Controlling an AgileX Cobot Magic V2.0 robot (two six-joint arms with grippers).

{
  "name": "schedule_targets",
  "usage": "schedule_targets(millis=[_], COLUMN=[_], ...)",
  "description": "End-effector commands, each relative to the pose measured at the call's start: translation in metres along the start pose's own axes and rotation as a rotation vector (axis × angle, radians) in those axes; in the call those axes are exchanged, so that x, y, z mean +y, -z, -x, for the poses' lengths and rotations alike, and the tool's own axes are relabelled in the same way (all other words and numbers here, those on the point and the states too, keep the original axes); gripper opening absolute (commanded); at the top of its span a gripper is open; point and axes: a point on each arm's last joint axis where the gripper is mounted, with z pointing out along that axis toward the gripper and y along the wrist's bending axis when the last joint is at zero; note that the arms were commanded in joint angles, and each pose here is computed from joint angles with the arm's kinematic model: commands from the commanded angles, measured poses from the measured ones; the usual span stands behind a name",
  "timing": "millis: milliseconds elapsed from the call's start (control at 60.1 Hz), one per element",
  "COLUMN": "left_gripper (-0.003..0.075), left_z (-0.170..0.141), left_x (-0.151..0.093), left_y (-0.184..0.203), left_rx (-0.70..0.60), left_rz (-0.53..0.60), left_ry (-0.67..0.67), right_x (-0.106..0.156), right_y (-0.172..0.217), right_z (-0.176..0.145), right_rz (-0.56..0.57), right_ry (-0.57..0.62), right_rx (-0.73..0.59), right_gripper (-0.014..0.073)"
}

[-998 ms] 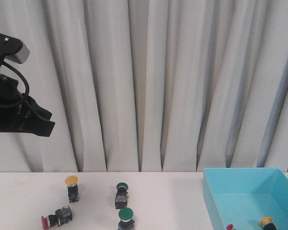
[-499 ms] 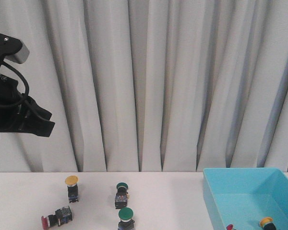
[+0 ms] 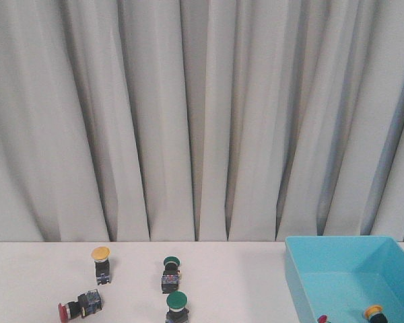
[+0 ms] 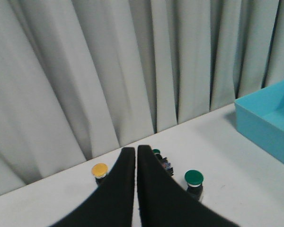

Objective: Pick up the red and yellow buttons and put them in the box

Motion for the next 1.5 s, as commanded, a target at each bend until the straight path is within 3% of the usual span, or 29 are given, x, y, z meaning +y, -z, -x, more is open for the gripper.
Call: schedule_targets(millis=[0, 116, 200, 283, 449, 665, 1481], left_gripper=[-0.0006, -0.0006, -0.0006, -0.0006, -0.0006, -0.0006, -0.0006], left_z=[-0.031, -0.092, -0.123, -0.144, -0.172, -0.18, -0.178], left_x=[-0.004, -0.012, -0.013, -0.013, -0.014, -0.012, -0.012], left_y=[0.024, 0.036, 0.04, 0.045, 0.055, 0.056, 0.057], left_rx=[-0.181, -0.162, -0.147, -0.163, -0.276, -0.19, -0.201], left_rz=[0.062, 0.087, 0.135, 0.199, 0.318, 0.37, 0.371], left_ry=[-0.027, -0.052, 0.019, 0.1, 0.132, 0.143, 0.135], right_x=[-0.001, -0.001, -0.001, -0.001, -0.001, -0.001, -0.001], right_y=[0.005, 0.005, 0.005, 0.005, 0.005, 0.005, 0.005], right_z=[0.015, 0.015, 0.015, 0.015, 0.015, 0.015, 0.015], right_rz=[-0.019, -0.019, -0.019, -0.019, -0.019, -0.019, -0.019], right_ry=[-0.003, -0.003, -0.003, -0.003, -0.003, -0.003, -0.003], right_rx=[-0.093, -0.093, -0.093, -0.093, -0.093, -0.093, -0.093], right_gripper=[-0.0009, -0.0009, -0.0009, -0.0009, -0.0009, -0.0009, -0.0009])
